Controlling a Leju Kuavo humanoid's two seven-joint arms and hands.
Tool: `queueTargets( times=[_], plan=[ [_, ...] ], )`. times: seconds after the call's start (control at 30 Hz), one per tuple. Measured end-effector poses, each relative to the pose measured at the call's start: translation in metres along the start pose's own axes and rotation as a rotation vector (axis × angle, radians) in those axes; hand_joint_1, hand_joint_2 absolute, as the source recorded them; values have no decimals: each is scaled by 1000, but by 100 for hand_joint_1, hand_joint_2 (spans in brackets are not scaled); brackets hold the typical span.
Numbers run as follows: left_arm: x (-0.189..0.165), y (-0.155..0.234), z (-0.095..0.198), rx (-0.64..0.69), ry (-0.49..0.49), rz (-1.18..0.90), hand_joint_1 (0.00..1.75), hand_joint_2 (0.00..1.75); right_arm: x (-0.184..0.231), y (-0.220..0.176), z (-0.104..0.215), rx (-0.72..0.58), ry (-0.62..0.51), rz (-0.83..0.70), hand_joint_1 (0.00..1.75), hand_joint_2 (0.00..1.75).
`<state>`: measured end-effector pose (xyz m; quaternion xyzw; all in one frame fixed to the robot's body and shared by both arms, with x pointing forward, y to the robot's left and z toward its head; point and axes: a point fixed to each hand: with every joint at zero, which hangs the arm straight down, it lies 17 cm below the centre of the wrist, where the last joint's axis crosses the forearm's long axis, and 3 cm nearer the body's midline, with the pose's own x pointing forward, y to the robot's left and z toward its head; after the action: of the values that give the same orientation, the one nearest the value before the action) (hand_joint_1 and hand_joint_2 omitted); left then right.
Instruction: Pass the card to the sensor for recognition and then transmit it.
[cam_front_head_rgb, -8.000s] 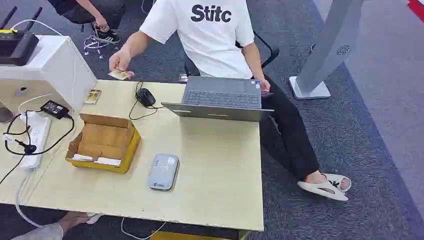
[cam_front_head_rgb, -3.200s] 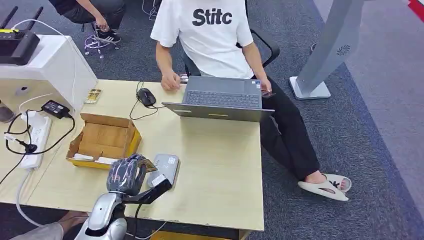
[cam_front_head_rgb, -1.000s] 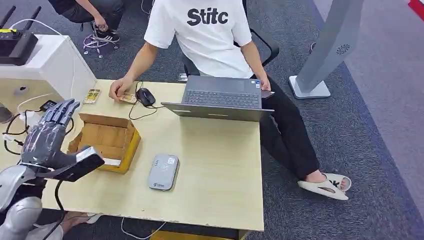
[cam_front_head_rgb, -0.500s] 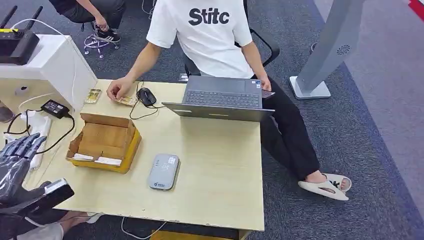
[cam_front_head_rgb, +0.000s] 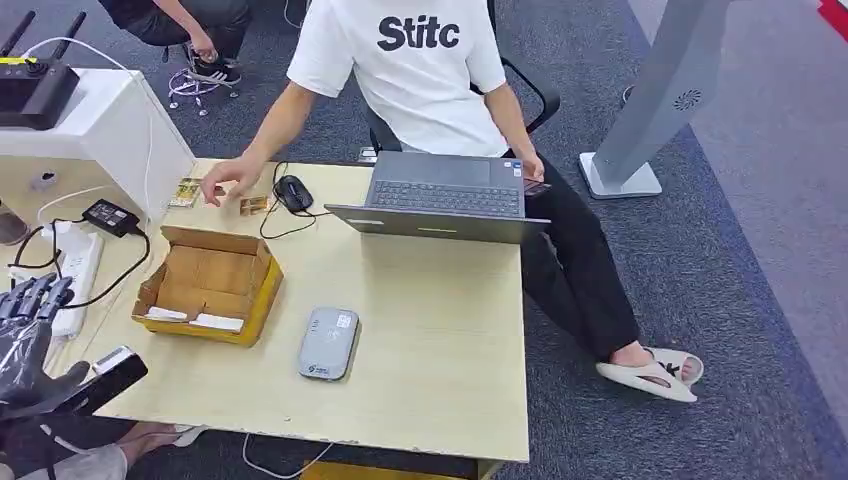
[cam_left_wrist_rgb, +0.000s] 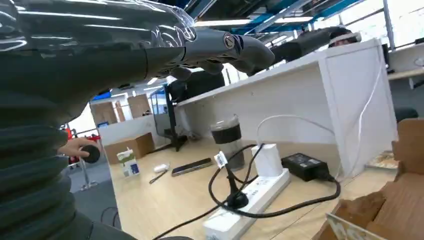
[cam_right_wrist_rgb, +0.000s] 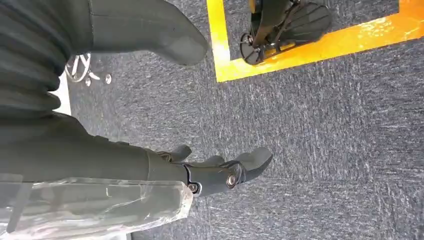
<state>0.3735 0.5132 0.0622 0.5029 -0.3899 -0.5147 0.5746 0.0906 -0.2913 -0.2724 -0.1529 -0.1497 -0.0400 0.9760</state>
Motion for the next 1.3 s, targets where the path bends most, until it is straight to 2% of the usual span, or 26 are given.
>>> queueTargets(
  times=[0.43,0.83,1.13,1.3],
  plan=[
    [-4,-29,-23,-59,60,22,0,175,2,1,0,5,-2,21,0,175],
    [30,-25,-50,-26,-20,67,0,175,5,2,0,9,-13,38,0,175],
    [45,-31,-54,-40,-40,92,0,175,5,3,0,10,-15,41,0,175],
    [64,-34,-56,-34,-96,97,0,175,7,4,0,13,-20,50,0,175]
  ],
)
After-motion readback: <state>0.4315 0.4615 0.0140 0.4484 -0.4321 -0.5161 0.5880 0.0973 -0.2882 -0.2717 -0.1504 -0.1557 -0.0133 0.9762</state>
